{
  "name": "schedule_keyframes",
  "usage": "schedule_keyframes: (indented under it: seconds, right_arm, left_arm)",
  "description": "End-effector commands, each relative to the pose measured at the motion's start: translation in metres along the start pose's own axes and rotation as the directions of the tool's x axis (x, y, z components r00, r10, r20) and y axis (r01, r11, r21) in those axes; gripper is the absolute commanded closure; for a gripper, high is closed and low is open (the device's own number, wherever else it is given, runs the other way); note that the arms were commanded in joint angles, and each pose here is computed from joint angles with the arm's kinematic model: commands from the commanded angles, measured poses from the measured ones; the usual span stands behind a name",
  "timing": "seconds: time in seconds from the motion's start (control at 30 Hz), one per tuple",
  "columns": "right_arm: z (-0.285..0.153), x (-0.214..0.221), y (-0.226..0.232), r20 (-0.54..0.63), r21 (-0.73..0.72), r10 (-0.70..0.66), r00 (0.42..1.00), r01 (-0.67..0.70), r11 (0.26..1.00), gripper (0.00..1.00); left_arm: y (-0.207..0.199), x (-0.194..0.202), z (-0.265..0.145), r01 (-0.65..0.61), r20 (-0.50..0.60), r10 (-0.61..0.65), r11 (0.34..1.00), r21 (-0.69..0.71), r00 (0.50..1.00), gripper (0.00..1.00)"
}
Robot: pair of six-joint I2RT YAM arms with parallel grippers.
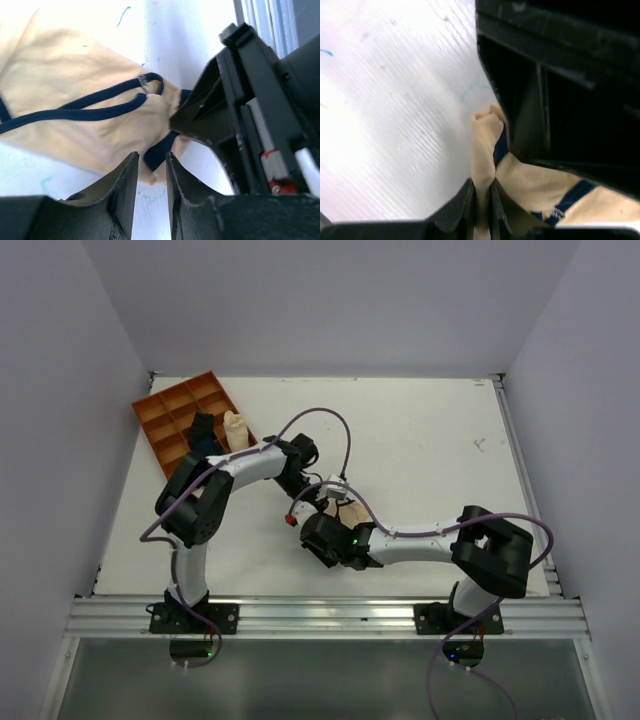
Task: Roll the underwear
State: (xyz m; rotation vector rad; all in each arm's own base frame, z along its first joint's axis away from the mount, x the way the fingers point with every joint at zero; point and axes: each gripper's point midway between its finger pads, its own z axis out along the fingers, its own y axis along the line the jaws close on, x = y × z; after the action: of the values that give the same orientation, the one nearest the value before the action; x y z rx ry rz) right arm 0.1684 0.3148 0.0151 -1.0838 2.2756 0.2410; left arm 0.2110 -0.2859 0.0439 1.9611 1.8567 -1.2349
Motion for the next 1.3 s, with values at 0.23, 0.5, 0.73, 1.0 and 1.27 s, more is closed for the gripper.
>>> schedule_keyframes:
  seconds: [0.23, 0.5, 0.73, 1.0, 1.27]
  right_arm:
    - [-0.001, 0.035, 0.024, -0.108, -0.201, 0.099, 0.989, -0.119, 0.972, 0.88]
    - [-0.002, 0.03, 0.021, -0.112, -0.309, 0.164, 0.98, -0.192, 0.932, 0.88]
    - [-0.008, 0.025, 0.014, -0.158, -0.459, 0.243, 0.957, -0.289, 0.84, 0.89]
    - [0.0, 0.016, 0.004, -0.267, -0.561, 0.344, 0.9, -0.435, 0.704, 0.9]
    - [0.012, 0.024, 0.001, -0.367, -0.613, 0.403, 0.838, -0.544, 0.573, 0.92]
  left_arm:
    - [0.045, -0.024, -0.094, 0.128, 0.275, -0.007, 0.896, -0.426, 0.961, 0.68]
    - [0.056, -0.04, -0.176, 0.232, 0.399, 0.115, 0.657, -0.718, 0.91, 0.69]
    - [0.031, -0.091, -0.239, 0.311, 0.529, 0.294, 0.552, -0.774, 0.796, 0.66]
    - [0.004, -0.103, -0.185, -0.023, 0.471, 0.388, 0.791, -0.612, 0.792, 0.69]
    - [-0.023, -0.053, -0.101, -0.375, 0.18, 0.546, 0.745, -0.552, 0.819, 0.61]
